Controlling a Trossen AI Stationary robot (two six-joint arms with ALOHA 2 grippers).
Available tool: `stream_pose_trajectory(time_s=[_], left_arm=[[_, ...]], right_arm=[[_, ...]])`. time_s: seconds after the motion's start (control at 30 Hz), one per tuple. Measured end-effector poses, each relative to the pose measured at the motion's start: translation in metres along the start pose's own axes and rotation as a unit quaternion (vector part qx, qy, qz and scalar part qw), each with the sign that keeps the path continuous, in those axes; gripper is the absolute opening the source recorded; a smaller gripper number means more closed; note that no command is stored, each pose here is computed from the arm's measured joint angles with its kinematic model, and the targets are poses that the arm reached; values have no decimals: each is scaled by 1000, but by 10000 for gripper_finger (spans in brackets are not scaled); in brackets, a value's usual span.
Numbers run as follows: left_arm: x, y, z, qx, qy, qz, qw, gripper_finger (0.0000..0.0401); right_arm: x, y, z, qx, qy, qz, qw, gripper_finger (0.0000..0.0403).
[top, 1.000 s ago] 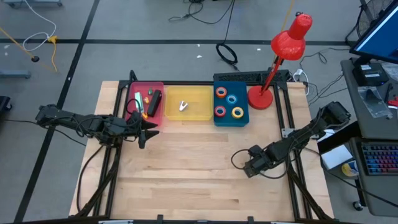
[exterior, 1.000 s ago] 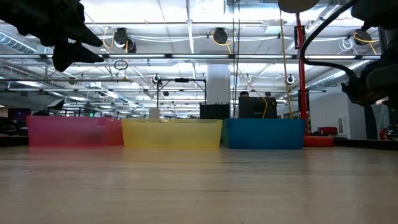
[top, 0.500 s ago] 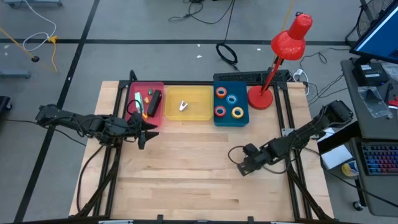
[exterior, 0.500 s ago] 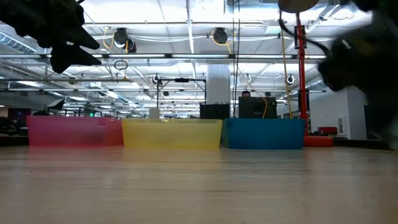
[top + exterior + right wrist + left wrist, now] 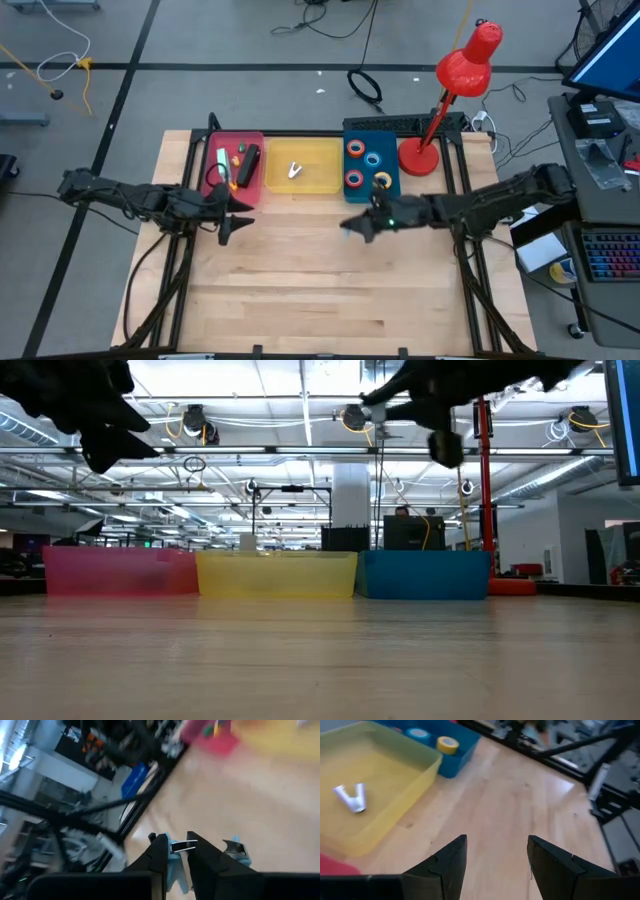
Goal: Pick and place Stapler, Stapler remover, tape
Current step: Put the light blue stapler remover into the yellow bin
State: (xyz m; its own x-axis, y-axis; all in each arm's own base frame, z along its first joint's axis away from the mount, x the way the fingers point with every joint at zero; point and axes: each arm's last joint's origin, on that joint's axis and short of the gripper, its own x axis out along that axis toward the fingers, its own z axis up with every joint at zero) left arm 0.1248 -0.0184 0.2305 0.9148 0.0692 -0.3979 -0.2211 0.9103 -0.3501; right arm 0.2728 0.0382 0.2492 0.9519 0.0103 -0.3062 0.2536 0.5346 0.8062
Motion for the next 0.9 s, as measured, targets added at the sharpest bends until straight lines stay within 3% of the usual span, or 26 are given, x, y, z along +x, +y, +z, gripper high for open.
stream_pose_trajectory(time_s=[0.23, 0.5, 0.73, 0.9], left_arm=[[-13, 1, 3, 27, -26, -30, 999, 207], [-25, 5, 3, 48, -45, -38, 997, 207], [-35, 9, 1, 50, -50, -38, 997, 207], [-42, 13, -1, 54, -58, -35, 996, 207]], right_arm=[[15, 10, 58, -111, -69, -34, 991, 41], [42, 9, 104, -216, -96, -89, 968, 41], [79, -13, 132, -270, -93, -141, 948, 41], [102, -39, 148, -276, -74, -188, 940, 41]])
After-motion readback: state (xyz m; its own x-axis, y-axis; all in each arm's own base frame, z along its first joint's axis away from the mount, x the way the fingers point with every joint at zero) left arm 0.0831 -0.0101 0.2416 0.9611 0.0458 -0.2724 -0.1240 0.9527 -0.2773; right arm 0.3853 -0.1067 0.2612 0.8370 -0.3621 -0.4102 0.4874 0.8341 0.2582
